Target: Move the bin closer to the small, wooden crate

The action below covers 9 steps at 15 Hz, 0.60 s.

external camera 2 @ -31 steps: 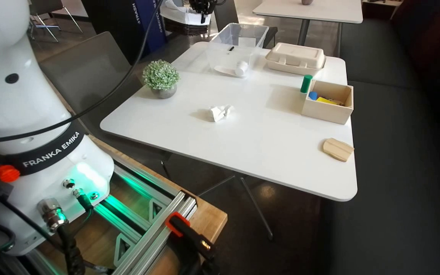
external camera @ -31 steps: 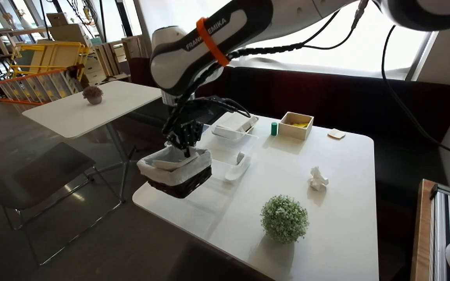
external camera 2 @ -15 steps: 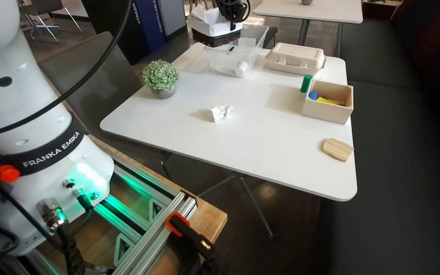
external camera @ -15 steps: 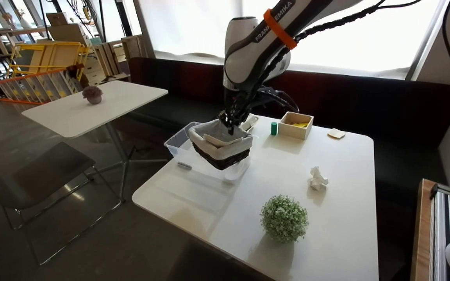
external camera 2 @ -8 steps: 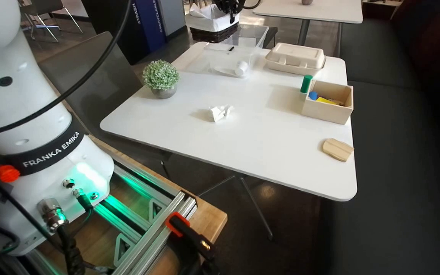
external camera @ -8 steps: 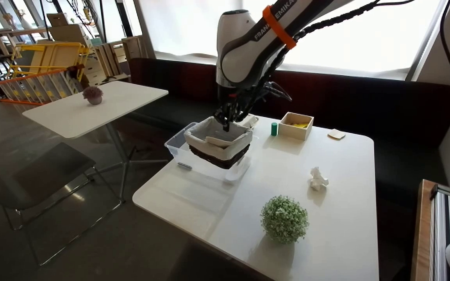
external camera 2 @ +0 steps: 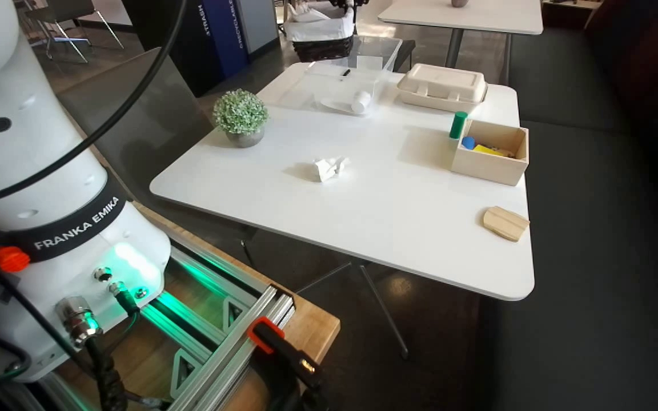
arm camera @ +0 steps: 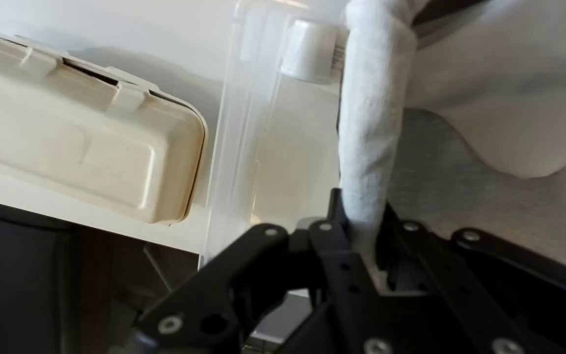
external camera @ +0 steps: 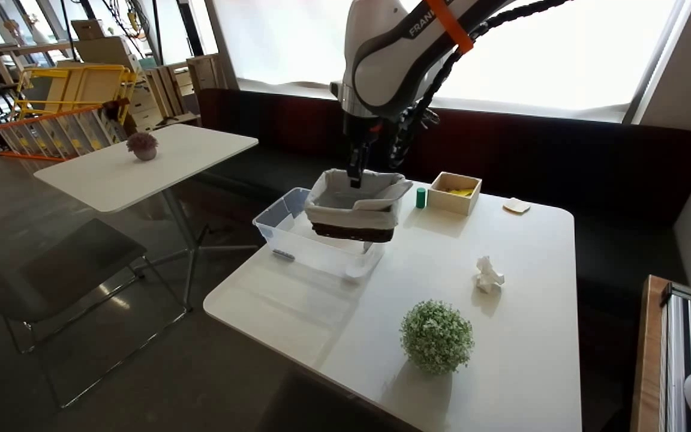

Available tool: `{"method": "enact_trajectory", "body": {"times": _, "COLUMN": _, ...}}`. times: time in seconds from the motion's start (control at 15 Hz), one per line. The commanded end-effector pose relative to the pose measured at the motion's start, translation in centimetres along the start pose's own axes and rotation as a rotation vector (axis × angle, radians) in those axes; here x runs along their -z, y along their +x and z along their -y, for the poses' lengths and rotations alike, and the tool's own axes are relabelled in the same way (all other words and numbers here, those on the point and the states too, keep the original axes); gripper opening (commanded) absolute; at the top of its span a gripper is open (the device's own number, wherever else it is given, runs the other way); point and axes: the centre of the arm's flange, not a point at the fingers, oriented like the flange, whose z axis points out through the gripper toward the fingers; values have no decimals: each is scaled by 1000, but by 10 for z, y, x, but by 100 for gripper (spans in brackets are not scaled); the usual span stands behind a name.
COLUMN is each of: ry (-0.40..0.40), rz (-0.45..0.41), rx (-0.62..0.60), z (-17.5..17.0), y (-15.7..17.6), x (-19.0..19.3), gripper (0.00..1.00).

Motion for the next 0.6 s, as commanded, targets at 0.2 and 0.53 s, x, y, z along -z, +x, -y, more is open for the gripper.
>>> {"method": "enact_trajectory", "body": {"times": 0.2, "ry": -13, "rz": 121, "rx": 337, "z": -7, "y": -85, "x": -25, "gripper": 4}}
{"method": "enact_trajectory", "body": {"times": 0.53, "ry": -5, "rz": 120, "rx": 335, "z": -15, "y": -77, "x": -29, "gripper": 14}}
